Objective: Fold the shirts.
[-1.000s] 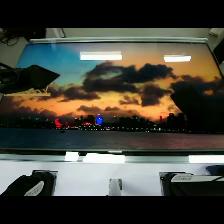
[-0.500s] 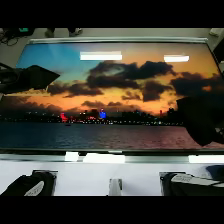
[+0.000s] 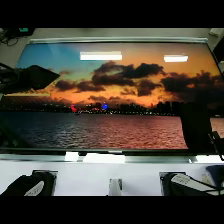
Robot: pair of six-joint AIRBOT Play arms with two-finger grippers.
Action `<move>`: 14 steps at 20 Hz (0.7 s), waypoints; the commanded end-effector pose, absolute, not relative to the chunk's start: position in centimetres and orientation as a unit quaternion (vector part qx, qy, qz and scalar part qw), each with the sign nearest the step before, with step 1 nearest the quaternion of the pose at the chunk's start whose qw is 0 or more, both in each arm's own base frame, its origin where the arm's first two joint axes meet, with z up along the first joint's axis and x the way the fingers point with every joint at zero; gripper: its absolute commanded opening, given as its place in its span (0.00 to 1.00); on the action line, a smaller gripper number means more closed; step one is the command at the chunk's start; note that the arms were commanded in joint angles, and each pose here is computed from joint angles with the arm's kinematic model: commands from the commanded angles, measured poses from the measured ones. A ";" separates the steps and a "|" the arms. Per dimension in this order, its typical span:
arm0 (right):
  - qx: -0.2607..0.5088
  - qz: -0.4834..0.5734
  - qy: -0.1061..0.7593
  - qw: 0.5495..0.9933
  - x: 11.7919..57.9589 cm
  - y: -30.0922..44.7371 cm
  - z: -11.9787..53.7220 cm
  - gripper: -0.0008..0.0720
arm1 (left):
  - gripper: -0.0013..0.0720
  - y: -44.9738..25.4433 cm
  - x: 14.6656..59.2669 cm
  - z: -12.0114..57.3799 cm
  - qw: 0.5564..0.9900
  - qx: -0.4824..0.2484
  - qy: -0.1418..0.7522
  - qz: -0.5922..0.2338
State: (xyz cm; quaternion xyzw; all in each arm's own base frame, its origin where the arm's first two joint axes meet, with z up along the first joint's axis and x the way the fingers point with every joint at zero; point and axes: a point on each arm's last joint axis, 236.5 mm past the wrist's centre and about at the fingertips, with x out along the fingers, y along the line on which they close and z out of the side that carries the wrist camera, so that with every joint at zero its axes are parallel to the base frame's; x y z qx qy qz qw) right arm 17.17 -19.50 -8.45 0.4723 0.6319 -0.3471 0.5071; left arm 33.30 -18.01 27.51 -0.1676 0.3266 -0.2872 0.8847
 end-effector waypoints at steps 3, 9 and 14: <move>0.448 -0.376 0.643 0.495 14.9 -19.5 -8.8 0.04 | 0.06 -18.0 33.3 27.6 0.885 -0.167 0.326 -0.287; 0.453 -0.383 0.646 0.480 14.4 -19.2 -8.6 0.25 | 0.06 -18.0 33.3 27.6 0.885 -0.167 0.326 -0.288; 0.421 -0.375 0.648 0.512 14.7 -20.7 -6.0 0.71 | 0.06 -18.0 33.3 27.6 0.885 -0.167 0.325 -0.287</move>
